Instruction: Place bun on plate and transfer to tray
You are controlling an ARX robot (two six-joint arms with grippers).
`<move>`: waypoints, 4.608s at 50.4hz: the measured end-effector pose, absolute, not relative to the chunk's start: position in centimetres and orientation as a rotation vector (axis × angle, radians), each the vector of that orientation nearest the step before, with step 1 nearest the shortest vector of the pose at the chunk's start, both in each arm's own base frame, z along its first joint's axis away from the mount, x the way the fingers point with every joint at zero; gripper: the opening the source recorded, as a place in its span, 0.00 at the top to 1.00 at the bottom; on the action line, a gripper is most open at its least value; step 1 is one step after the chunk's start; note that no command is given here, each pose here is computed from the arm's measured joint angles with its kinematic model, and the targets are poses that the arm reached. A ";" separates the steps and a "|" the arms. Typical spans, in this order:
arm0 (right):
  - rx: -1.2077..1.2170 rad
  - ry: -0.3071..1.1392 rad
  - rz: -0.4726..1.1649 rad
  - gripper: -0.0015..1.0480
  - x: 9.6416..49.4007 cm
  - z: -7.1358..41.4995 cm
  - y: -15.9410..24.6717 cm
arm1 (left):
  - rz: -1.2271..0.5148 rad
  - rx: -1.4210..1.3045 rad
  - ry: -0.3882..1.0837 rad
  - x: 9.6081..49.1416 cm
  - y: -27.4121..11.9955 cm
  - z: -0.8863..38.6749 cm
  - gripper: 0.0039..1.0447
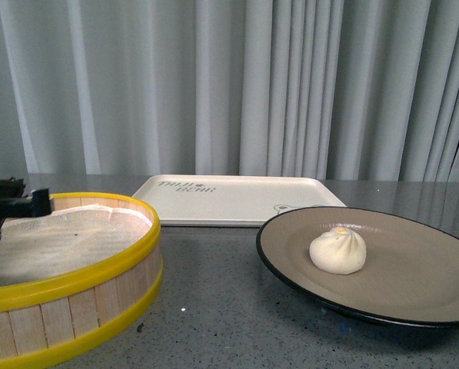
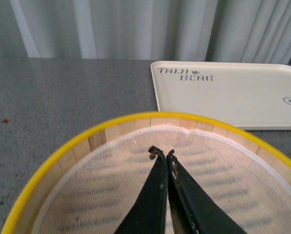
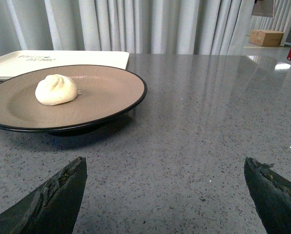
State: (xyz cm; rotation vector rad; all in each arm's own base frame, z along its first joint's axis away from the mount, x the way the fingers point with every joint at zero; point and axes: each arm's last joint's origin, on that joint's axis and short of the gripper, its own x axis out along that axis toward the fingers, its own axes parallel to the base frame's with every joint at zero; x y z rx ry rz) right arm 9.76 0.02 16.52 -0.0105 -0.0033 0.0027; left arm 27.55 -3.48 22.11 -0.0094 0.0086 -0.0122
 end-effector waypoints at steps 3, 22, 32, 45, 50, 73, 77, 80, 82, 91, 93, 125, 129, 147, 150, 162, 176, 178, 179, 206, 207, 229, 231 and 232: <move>-0.010 -0.003 0.003 0.08 9.8 16.5 0.0 | -0.013 -0.006 0.008 26.3 -3.1 21.6 0.96; -0.010 -0.003 0.003 0.08 9.8 16.5 0.0 | -0.007 -0.007 0.010 20.5 -1.3 19.0 0.96; -0.010 -0.003 0.003 0.08 9.8 16.5 0.0 | 0.001 -0.007 0.007 18.5 -0.1 18.3 0.96; -0.010 -0.003 0.003 0.08 9.8 16.5 0.0 | 0.000 -0.007 0.010 16.1 0.0 17.5 0.96; -0.010 -0.003 0.003 0.08 9.8 16.5 0.0 | 0.000 -0.007 0.010 15.4 0.0 17.2 0.96; -0.010 -0.003 0.003 0.08 9.8 16.5 0.0 | -0.001 -0.007 -0.020 13.1 0.0 17.4 0.96; -0.010 -0.003 0.003 0.08 9.8 16.5 0.0 | -0.001 -0.007 -0.024 12.8 0.0 17.4 0.96; -0.010 -0.003 0.003 0.08 9.8 16.5 0.0 | -0.001 -0.007 -0.027 12.6 0.0 17.5 0.96; -0.010 -0.003 0.003 0.08 9.8 16.5 0.0 | -0.001 -0.007 -0.028 12.5 0.0 17.5 0.96; -0.010 -0.003 0.003 0.08 9.8 16.5 0.0 | -0.001 -0.007 -0.029 11.9 0.0 17.6 0.96; -0.010 -0.003 0.003 0.08 9.8 16.5 0.0 | -0.001 -0.007 -0.030 11.8 0.0 17.6 0.96; -0.010 -0.003 0.003 0.08 9.8 16.5 0.0 | -0.002 -0.006 -0.026 9.6 0.0 17.3 0.96; -0.010 -0.003 0.003 0.08 9.8 16.5 0.0 | -0.002 -0.006 -0.023 9.6 0.0 17.2 0.96; -0.010 -0.003 0.003 0.08 9.8 16.5 0.0 | -0.002 -0.006 -0.023 9.6 0.0 17.2 0.47; -0.010 -0.003 0.003 0.08 9.8 16.5 0.0 | -0.002 -0.006 -0.023 9.6 0.0 17.2 0.35; -0.010 -0.003 0.003 0.08 9.8 16.5 0.0 | -0.002 -0.004 -0.023 9.6 0.0 17.2 0.07; 0.043 0.080 -0.046 0.08 9.8 16.6 -0.1 | -0.002 -0.004 -0.023 9.6 0.0 17.2 0.06; 0.081 0.177 -0.065 0.08 10.2 17.2 -0.2 | -0.002 -0.005 -0.023 9.6 0.0 17.2 0.06; 0.081 0.203 -0.062 0.08 10.4 17.7 -0.3 | -0.002 -0.004 -0.023 9.6 0.0 17.2 0.06; -0.839 0.398 0.430 0.08 12.4 25.1 0.0 | -0.002 -0.004 -0.023 9.6 0.0 17.2 0.06; -0.870 0.395 0.438 0.08 12.5 25.1 0.0 | -0.002 -0.004 -0.023 9.6 0.0 17.2 0.06; -1.219 0.225 0.685 0.08 19.5 25.1 2.3 | -0.002 -0.004 -0.023 9.6 0.0 17.2 0.06; -1.231 0.213 0.693 0.08 20.1 25.0 2.6 | -0.002 -0.004 -0.023 9.6 0.0 17.2 0.06; -1.235 0.211 0.695 0.08 20.4 24.9 2.8 | -0.002 -0.004 -0.023 9.6 0.0 17.2 0.06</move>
